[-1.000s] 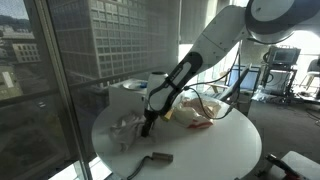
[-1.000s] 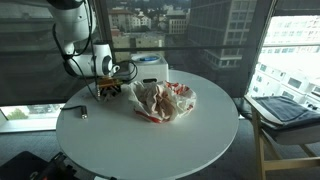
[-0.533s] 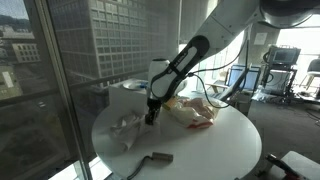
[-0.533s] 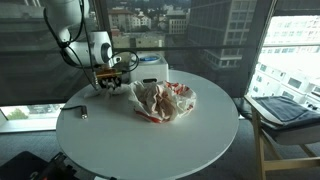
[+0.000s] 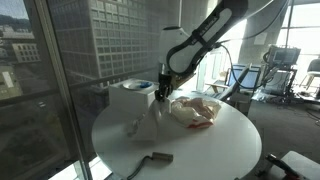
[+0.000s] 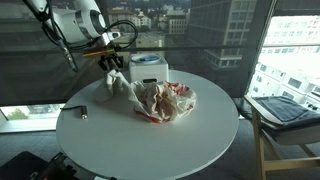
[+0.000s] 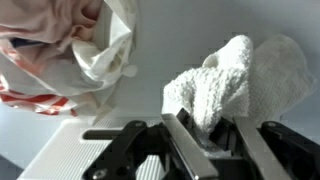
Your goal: Pick up all the items on the table and put them into the plastic
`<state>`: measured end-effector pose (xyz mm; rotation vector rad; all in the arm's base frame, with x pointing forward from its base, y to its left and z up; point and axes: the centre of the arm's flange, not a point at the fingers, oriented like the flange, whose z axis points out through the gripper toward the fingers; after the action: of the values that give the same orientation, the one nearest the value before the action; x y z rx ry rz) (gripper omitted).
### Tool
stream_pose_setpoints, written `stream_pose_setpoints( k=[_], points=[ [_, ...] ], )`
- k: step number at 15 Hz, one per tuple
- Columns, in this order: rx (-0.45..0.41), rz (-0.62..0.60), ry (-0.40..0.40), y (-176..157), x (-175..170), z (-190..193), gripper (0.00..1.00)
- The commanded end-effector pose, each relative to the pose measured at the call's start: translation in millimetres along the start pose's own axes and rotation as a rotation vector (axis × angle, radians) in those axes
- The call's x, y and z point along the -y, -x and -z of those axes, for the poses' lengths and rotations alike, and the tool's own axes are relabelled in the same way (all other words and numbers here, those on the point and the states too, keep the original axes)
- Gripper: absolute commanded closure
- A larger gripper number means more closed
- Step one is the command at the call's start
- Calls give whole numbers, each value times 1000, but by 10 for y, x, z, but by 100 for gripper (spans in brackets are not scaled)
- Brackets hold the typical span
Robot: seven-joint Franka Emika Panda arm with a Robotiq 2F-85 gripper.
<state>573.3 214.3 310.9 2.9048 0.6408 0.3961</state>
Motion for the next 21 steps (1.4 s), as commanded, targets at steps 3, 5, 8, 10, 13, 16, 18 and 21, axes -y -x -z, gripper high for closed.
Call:
stream_pose_setpoints(
  k=[3,5,8,10,13,16,18,21],
  points=[
    [-135,-254,123,655,-259,1123,87],
    [-195,-344,136,855,-364,1448,87],
    [-281,-472,160,1101,-559,1925,87],
    [-327,-560,196,1226,-710,2214,87],
    [-365,-695,273,1438,-965,2435,87],
    [-411,-807,318,1639,-1231,2564,87],
    [-416,-848,343,1678,-1374,2586,87],
    [-381,-853,370,1561,-1568,2378,87]
  ],
)
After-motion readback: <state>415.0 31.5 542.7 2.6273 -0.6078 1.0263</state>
